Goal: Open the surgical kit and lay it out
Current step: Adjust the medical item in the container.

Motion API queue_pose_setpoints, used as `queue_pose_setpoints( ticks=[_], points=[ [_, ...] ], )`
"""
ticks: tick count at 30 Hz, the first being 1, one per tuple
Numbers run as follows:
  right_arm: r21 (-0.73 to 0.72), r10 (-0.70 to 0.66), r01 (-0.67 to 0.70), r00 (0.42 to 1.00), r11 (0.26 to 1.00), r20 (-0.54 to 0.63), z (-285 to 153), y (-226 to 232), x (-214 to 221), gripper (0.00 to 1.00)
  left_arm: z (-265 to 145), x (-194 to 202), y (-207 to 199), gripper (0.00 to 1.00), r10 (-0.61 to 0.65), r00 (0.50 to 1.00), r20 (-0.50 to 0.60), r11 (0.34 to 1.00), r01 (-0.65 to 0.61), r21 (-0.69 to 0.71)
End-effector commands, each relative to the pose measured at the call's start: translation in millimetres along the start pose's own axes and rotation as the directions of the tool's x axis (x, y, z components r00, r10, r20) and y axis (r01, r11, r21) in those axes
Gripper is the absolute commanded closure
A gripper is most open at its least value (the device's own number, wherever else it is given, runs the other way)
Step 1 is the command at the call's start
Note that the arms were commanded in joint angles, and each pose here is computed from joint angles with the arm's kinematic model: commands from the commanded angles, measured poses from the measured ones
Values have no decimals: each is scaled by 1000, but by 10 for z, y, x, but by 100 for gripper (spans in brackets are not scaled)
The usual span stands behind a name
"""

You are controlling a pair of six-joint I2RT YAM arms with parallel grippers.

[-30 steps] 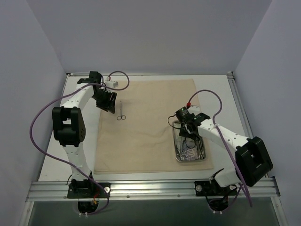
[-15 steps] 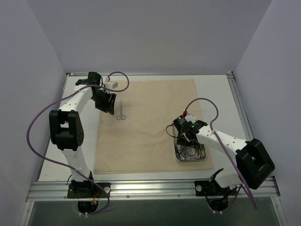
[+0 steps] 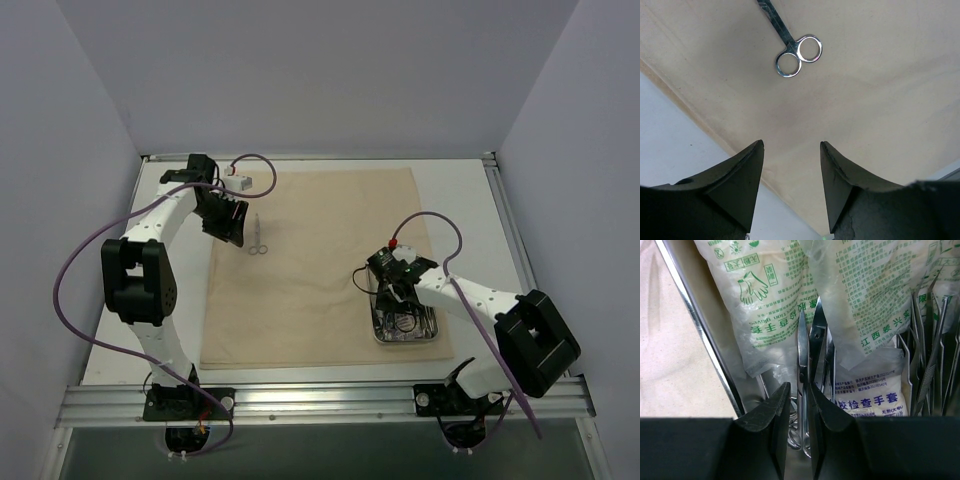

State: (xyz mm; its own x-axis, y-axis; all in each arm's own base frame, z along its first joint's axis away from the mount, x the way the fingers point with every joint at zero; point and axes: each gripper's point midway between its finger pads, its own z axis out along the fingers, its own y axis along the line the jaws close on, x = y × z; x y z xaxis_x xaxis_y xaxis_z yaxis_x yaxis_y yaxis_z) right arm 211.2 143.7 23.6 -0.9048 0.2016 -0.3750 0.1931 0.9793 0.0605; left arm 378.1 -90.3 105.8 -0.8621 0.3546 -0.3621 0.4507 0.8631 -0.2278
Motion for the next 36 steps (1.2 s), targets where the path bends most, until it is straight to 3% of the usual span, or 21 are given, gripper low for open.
queue_pose_setpoints(
  ticks=[1,13,24,36],
  points=[
    [29,-1,2,999,1000,-37,78,-77,124,84,-103,-56,-64,42,31,999,32,999,-31,12],
    [67,-27,32,997,997,-70,218,-177,241,85,-66,-45,-67,42,32,999,23,999,-32,20],
    [80,-49,55,996,995,-80,206,-201,241,100,-72,-50,-75,42,35,999,25,999,-35,24],
    [52,-15,11,997,999,78,-291,-152,-206,100,-124,-88,-89,42,38,999,35,999,-39,24]
  ],
)
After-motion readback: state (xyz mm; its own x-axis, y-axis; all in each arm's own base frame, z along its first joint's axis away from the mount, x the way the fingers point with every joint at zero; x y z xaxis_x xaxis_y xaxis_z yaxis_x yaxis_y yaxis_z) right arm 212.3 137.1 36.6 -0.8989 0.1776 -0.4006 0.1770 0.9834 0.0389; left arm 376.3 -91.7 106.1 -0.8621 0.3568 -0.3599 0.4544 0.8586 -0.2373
